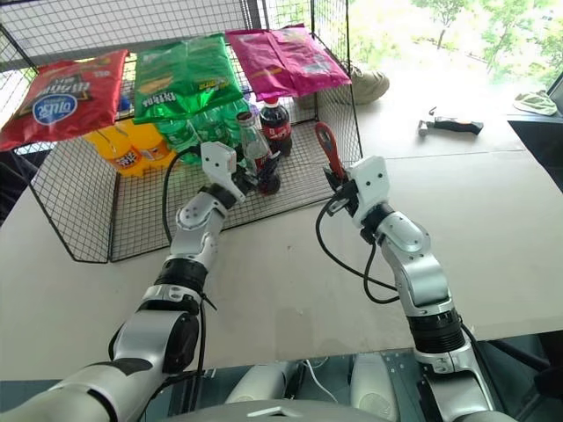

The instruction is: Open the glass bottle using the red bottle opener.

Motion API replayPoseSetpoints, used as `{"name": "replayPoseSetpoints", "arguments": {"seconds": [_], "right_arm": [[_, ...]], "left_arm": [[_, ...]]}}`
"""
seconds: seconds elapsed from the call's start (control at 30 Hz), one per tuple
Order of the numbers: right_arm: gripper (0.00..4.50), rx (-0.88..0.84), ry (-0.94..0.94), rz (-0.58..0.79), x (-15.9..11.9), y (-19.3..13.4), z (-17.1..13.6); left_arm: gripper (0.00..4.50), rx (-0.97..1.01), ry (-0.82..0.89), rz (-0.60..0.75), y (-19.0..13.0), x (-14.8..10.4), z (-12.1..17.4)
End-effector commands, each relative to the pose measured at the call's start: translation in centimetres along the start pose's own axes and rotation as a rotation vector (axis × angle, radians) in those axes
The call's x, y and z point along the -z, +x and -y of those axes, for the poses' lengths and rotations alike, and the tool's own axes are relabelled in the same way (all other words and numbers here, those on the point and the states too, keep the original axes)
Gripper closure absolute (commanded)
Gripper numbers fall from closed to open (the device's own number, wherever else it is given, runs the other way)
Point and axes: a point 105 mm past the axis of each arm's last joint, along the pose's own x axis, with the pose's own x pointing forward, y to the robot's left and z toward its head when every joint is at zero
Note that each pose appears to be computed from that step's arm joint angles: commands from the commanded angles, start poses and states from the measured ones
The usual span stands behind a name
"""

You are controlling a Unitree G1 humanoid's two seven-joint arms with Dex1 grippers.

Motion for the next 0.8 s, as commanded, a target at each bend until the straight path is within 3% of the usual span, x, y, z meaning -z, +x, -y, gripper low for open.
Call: {"name": "replayPoseSetpoints", "arguments": {"seconds": [0.03, 0.27, 0.5, 0.8], "right_arm": [[4.50, 0.003, -0.031, 0.078, -2.0, 0.1, -0.1], [4.50, 0.014, -0.037, 0.082, -2.0, 0.0, 0.2], [4.50, 0.083, -0.056, 0.095, -2.1, -0.1, 1.8], [4.50, 0.126, -0.065, 0.108, -2.1, 0.3, 3.0]], "left_arm": [[1.84, -0.004, 0.014, 0.032, 0.3, -0.9, -0.4], [1.84, 0.026, 0.024, 0.078, 0.0, -2.5, 0.0], [1.84, 0.201, 0.009, 0.062, -3.1, -4.9, 3.3], [1.84, 0.359, -0.015, -0.099, -8.5, -3.4, 7.3]]}}
